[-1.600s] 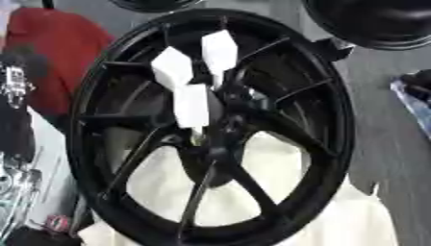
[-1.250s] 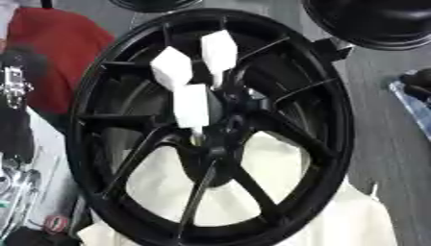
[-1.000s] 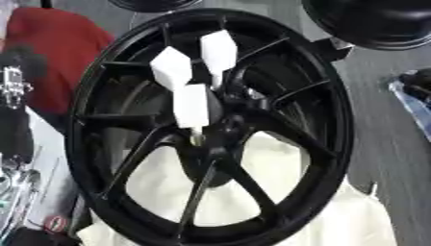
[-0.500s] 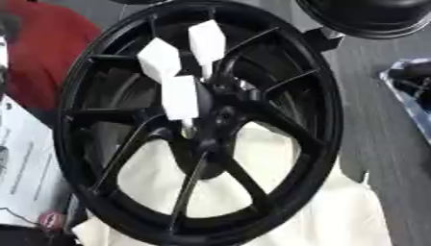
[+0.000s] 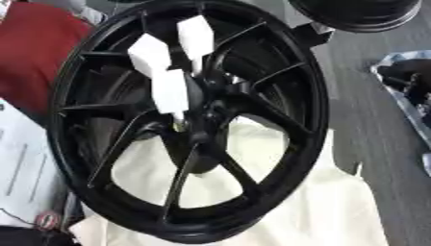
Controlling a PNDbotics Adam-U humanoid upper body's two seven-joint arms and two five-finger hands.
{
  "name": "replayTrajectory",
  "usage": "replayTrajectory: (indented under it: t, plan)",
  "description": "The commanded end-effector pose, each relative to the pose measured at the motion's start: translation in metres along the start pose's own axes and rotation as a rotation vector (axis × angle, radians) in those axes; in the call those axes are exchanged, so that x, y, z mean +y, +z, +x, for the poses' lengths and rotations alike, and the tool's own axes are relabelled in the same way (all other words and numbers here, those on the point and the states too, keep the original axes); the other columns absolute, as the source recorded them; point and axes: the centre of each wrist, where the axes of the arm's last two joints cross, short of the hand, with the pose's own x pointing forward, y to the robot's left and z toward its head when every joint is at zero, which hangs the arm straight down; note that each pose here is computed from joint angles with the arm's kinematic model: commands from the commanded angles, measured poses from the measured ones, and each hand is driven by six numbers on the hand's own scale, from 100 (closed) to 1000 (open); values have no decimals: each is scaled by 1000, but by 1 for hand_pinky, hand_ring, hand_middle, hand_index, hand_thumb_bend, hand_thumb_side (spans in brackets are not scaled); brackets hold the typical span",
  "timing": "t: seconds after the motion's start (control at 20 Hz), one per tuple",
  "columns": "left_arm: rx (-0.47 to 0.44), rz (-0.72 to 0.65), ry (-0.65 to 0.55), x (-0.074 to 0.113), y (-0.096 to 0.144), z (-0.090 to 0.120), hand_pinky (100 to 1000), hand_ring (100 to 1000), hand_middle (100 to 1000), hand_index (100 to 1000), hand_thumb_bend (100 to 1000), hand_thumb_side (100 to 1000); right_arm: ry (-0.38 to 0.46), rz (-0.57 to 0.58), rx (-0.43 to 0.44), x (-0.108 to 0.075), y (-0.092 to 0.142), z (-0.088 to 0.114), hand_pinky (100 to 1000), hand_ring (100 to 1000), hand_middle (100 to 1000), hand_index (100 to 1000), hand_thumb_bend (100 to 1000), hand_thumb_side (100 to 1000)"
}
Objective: Pull the pin out of the wheel hub.
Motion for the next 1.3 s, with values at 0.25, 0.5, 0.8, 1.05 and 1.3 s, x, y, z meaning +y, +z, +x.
replayTrajectory:
  t: [0.25, 0.5, 0.8, 1.05, 1.3]
  plan:
    - [-22, -411, -231, 37, -20, 15, 853, 784, 720, 833, 100, 457, 60, 17, 9, -4, 5, 3, 963, 905, 707, 750, 100, 716]
    - [-2, -614, -305, 46, -44, 19, 858, 785, 715, 839, 100, 522, 69, 18, 25, -3, 9, 1, 962, 905, 707, 750, 100, 721]
    - [-27, -704, -339, 39, -78, 21, 861, 777, 738, 847, 100, 534, 71, 28, 29, -2, 10, 0, 962, 904, 706, 750, 100, 723]
    - [-56, -745, -352, 19, -108, 13, 887, 835, 801, 887, 153, 559, 71, 46, 25, 0, 8, 0, 961, 904, 706, 750, 100, 724]
    - [-91, -789, -353, 2, -125, 5, 896, 843, 811, 889, 195, 578, 70, 55, 22, 1, 6, 1, 961, 904, 706, 749, 100, 729]
